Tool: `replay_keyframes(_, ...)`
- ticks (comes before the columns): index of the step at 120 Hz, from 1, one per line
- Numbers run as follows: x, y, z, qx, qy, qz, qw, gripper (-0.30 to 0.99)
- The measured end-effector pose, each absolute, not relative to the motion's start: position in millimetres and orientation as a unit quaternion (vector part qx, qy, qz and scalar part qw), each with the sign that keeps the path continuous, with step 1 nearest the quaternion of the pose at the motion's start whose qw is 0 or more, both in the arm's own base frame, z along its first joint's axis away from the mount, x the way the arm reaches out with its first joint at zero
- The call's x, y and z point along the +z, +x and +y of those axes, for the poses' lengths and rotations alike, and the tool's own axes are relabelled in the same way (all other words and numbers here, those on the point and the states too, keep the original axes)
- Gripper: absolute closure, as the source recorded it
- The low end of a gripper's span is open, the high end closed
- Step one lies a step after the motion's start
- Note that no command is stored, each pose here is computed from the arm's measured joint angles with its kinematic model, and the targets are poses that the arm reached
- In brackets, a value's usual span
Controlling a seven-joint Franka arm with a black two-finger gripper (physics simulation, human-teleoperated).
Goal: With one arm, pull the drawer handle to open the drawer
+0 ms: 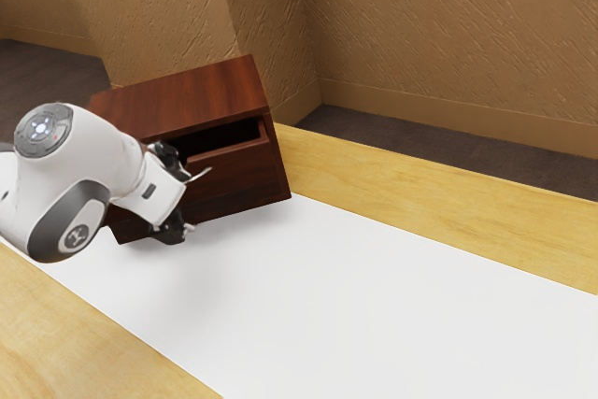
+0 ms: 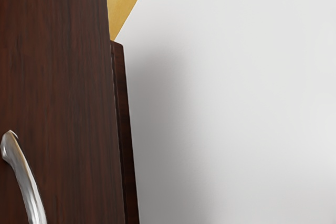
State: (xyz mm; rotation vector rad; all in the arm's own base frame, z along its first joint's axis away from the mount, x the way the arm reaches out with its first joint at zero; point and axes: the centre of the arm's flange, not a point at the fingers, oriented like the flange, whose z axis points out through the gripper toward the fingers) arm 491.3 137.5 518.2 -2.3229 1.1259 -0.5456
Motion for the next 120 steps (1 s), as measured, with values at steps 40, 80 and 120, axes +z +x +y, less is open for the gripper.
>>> replay_keyframes(40,516,470,128,-0.208,-0.853,0.415,0.240,0.01)
replay_keyframes(80,514,457,114,-0.213,-0.852,0.417,0.233,0.00)
replay_keyframes(120,513,444,86,-0.216,-0.848,0.425,0.232,-0.01)
